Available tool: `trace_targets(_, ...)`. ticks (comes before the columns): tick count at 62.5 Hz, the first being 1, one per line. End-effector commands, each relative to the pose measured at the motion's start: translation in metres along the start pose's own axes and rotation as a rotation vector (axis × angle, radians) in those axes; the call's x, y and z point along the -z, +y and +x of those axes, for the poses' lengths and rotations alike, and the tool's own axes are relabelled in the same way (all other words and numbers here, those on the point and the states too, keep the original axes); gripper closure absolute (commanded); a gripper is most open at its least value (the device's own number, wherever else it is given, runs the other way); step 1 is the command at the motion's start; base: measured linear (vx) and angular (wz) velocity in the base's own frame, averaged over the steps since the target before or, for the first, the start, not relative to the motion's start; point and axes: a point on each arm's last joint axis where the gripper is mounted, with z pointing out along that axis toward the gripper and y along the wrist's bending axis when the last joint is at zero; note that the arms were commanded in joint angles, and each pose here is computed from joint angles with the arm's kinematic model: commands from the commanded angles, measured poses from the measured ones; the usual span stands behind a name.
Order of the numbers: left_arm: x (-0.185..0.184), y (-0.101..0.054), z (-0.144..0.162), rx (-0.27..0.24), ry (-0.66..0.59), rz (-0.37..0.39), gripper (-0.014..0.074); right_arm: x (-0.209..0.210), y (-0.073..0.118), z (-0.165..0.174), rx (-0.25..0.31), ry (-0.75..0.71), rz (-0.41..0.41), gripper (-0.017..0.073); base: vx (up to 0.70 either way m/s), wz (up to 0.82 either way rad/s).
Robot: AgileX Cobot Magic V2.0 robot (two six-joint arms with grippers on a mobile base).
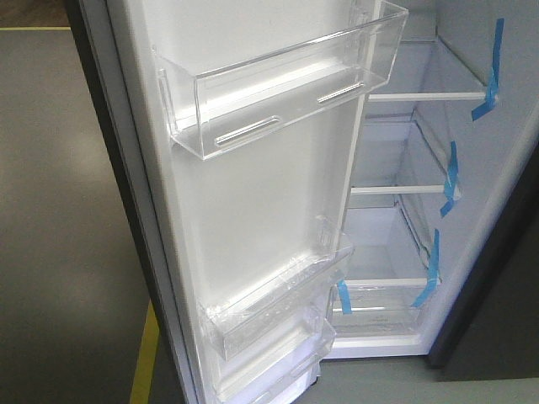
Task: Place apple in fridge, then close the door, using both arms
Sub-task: 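Approach closer to the door bins, keeping the apple in the right gripper, then raise the right gripper with the apple over the upper clear door bin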
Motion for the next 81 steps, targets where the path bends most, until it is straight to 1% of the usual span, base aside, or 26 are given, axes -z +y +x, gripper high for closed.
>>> trace_targets(1, 0.001, 0.000, 0.000, 0.009, -0.065, 0.004, 0.0600, 0.004, 0.000, -0.013, 0.004, -0.083, 0.006, 0.0204, 0.00, 0.00)
trace_targets(32, 0.001, 0.000, 0.000, 0.009, -0.065, 0.004, 0.0600, 0.004, -0.001, -0.013, 0.004, -0.083, 0.008, 0.0204, 0.00, 0.00)
trace_targets(44, 0.001, 0.000, 0.000, 0.009, -0.065, 0.004, 0.0600, 0.004, 0.000, -0.016, -0.004, -0.121, 0.006, 0.0204, 0.00, 0.00)
trace_targets(47, 0.001, 0.000, 0.000, 0.009, -0.065, 0.004, 0.0600, 0.005, -0.001, -0.018, -0.002, -0.142, 0.017, 0.0204, 0.00, 0.00)
trace_targets(50, 0.001, 0.000, 0.000, 0.009, -0.065, 0.004, 0.0600, 0.003, -0.004, -0.022, -0.013, -0.165, 0.035, 0.0204, 0.00, 0.00)
trace_targets(53, 0.001, 0.000, 0.000, 0.009, -0.065, 0.004, 0.0600, -0.001, -0.008, -0.028, -0.043, -0.166, 0.054, 0.0204, 0.00, 0.00)
trace_targets(55, 0.001, 0.000, 0.000, 0.009, -0.065, 0.004, 0.0600, -0.005, -0.012, -0.033, -0.059, -0.152, 0.068, 0.0204, 0.00, 0.00)
trace_targets(58, 0.001, 0.000, 0.000, 0.009, -0.065, 0.004, 0.0600, -0.013, -0.017, -0.040, -0.069, -0.116, 0.087, 0.0204, 0.00, 0.00)
trace_targets(63, 0.001, 0.000, 0.000, 0.009, -0.065, 0.004, 0.0600, -0.029, -0.026, -0.054, -0.069, -0.041, 0.105, 0.0204, 0.00, 0.00)
trace_targets(73, 0.001, 0.000, 0.000, 0.009, -0.065, 0.004, 0.0600, -0.062, -0.041, -0.087, -0.074, 0.054, 0.105, 0.0204, 0.00, 0.00)
trace_targets(81, 0.001, 0.000, 0.000, 0.009, -0.065, 0.004, 0.0600, -0.080, -0.053, -0.123, -0.066, 0.028, 0.115, 0.0204, 0.00, 0.00)
